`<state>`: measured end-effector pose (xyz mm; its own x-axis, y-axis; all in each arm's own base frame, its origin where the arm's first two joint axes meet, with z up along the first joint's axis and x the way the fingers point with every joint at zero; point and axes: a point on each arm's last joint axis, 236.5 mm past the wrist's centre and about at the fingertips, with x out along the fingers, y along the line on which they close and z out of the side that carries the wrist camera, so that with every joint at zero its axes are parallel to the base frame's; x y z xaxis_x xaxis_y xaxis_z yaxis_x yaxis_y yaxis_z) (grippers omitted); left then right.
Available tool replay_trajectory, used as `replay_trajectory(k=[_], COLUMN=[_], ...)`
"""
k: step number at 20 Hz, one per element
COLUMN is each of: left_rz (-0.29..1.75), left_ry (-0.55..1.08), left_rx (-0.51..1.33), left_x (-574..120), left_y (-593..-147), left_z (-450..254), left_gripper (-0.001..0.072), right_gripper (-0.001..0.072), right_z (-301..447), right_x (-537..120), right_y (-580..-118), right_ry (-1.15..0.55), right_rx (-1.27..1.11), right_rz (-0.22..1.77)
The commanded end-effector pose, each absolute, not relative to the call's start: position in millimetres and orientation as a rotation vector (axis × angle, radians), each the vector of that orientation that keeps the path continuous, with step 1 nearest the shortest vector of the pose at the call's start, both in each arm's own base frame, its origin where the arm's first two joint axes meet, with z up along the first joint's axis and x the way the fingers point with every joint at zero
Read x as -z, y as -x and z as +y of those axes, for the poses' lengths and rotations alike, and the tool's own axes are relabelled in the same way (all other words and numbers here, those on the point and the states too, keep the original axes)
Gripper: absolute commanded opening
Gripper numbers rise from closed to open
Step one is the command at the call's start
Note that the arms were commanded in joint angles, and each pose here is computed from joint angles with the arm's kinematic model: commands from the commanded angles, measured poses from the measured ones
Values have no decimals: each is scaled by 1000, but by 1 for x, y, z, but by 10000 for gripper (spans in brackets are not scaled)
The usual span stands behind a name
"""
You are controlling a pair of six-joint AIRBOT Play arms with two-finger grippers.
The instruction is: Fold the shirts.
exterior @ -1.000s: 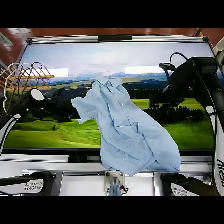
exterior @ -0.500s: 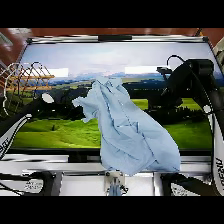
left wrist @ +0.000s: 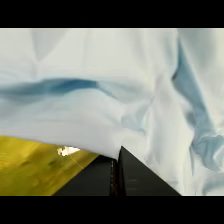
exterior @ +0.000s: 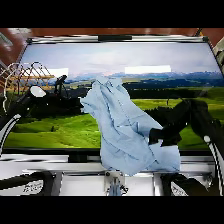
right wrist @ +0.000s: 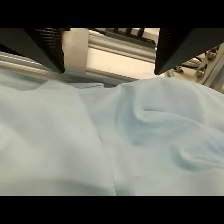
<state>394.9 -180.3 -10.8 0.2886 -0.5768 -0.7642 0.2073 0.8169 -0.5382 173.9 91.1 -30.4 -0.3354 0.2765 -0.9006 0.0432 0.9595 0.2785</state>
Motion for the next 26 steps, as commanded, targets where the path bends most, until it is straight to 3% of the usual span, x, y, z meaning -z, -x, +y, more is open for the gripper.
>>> replay_trajectory(k=[1,5,10,11,12,13,14,16,19,22,24,26], left_rz=[1071,1029,1007,1001,992,979,955,879,673,360,113,-147], left_ry=[335,327,322,321,320,317,305,262,190,79,34,8], left_rx=[569,577,581,582,583,586,592,618,655,689,686,660], left_x=[-26,-44,-53,-56,-59,-65,-73,-101,-186,-321,-425,-523], left_y=[-399,-398,-397,-397,-399,-401,-406,-417,-437,-429,-395,-341], left_z=[-181,-181,-181,-181,-181,-182,-182,-184,-186,-185,-179,-165], left_gripper=[28,28,28,28,28,28,28,28,27,27,27,27], right_gripper=[691,691,677,565,285,84,46,45,45,45,45,45], right_z=[84,86,102,104,105,104,103,103,106,102,83,67], right_x=[66,86,120,124,125,124,121,103,22,-130,-247,-345], right_y=[-139,-157,-156,-156,-157,-162,-170,-198,-277,-344,-356,-338], right_ry=[-285,-274,-156,-151,-144,-146,-136,-91,8,119,148,136], right_rx=[-149,-133,-154,-150,-145,-129,-127,-148,-226,-268,-206,-167], right_rz=[1897,1822,1877,1886,1888,1875,1855,1781,1475,1019,715,475])
